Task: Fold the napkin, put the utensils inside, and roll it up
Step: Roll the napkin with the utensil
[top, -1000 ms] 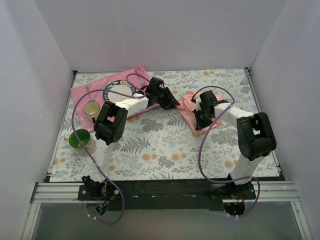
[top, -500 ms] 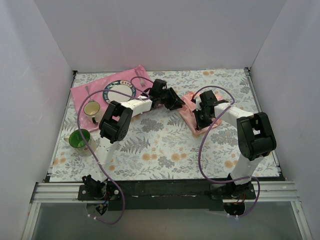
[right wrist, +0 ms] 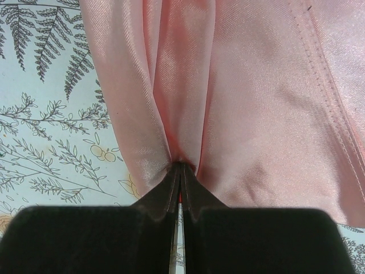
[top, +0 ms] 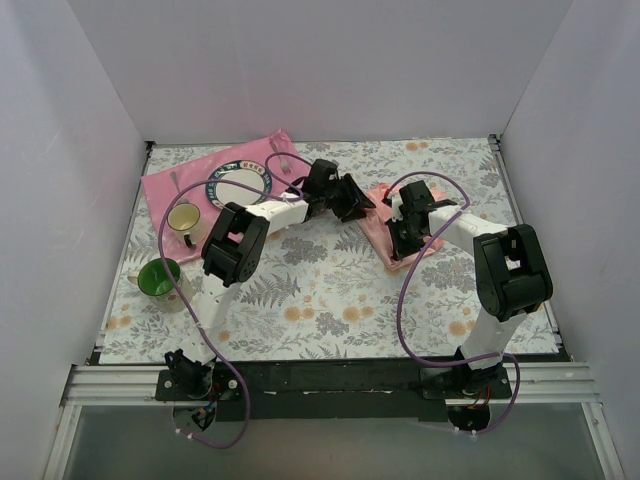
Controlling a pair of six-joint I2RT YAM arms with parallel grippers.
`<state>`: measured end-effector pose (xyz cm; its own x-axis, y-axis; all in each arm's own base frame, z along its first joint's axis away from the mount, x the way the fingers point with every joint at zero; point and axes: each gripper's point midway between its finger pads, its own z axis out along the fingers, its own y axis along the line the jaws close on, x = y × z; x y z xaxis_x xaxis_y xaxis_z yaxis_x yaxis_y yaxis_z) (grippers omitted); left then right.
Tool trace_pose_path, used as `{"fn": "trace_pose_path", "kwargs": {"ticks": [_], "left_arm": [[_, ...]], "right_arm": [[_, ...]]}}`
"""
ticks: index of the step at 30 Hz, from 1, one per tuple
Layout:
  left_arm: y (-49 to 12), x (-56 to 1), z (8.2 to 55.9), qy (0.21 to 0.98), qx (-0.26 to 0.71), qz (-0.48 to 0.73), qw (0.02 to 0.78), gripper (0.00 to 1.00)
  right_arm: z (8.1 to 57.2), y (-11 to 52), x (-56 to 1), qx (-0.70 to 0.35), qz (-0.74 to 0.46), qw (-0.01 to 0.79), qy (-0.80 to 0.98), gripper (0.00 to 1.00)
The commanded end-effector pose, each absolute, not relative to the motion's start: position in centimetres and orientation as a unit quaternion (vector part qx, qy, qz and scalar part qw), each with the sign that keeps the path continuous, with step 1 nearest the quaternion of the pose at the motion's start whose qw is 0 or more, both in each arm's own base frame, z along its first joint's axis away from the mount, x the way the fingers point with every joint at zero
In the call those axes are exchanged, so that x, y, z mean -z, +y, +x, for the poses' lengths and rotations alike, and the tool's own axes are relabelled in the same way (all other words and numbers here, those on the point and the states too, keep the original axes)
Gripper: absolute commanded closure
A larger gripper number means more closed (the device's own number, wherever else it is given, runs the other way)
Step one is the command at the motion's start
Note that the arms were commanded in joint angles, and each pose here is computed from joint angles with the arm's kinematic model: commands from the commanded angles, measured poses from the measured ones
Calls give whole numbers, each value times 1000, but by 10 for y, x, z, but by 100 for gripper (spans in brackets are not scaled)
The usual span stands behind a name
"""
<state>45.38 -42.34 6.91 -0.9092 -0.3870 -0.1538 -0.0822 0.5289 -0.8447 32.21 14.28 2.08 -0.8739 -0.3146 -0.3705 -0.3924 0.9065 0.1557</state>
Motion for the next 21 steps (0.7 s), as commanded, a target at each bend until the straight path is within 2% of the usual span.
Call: {"fn": "trace_pose_path", "kwargs": {"ticks": [1,21], "left_arm": [[-432,-106,465,842,487,-112,203,55],[-434,-147,468,822,509,-112,230,52]], "right_arm": [[320,138,-3,-102,-188,152,965,94],[324,137,-8,-98,-192,153,964,94]]}}
